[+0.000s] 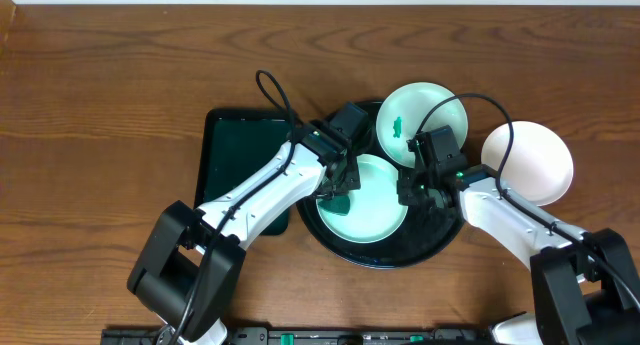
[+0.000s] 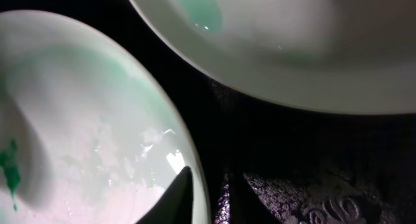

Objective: Clean dirty plates on tray and stack at the side
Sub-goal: 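Carry the sponge with the left gripper onto the tilted pale green plate, then scrub the pale green plate with the sponge in the left gripper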

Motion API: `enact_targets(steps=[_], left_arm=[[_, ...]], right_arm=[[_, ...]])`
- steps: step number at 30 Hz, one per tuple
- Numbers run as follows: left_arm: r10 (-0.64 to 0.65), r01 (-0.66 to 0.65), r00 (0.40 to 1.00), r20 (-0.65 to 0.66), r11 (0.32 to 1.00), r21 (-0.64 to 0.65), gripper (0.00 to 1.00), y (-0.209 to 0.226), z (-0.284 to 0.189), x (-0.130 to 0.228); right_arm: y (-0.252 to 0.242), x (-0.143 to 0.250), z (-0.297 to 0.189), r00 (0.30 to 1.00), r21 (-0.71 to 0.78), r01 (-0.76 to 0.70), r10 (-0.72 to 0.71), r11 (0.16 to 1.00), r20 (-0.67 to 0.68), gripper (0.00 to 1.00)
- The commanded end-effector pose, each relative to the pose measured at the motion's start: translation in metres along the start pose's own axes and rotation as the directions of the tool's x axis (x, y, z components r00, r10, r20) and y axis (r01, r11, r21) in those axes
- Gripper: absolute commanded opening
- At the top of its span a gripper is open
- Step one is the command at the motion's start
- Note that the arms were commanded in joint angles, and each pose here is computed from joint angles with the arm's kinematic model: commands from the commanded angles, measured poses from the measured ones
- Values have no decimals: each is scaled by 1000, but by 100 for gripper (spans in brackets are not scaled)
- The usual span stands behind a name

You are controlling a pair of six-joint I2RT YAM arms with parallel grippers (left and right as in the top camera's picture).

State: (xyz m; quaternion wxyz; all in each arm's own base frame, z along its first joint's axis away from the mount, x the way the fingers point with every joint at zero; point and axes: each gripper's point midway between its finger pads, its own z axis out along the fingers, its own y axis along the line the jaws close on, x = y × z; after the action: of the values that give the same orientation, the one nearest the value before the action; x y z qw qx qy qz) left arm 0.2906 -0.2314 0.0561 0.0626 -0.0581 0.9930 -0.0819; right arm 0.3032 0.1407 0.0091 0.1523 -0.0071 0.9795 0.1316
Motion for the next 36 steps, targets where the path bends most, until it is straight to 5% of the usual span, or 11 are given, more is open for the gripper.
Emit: enact_targets(steps=[1, 25, 36], left_arm=[[-13, 13, 1000, 10, 1000, -28, 7, 6, 4, -1], [-53, 54, 998, 31, 998, -21, 7, 24, 44, 13], [-61, 54, 995, -82, 995, -79, 7, 35, 86, 33]], right_arm=[[2, 1, 3, 1000, 4, 20, -20, 1000, -5, 1], [3, 2, 3, 999, -3, 41, -41, 999, -9, 1], [12, 6, 4, 997, -12, 78, -78, 997, -15, 1]])
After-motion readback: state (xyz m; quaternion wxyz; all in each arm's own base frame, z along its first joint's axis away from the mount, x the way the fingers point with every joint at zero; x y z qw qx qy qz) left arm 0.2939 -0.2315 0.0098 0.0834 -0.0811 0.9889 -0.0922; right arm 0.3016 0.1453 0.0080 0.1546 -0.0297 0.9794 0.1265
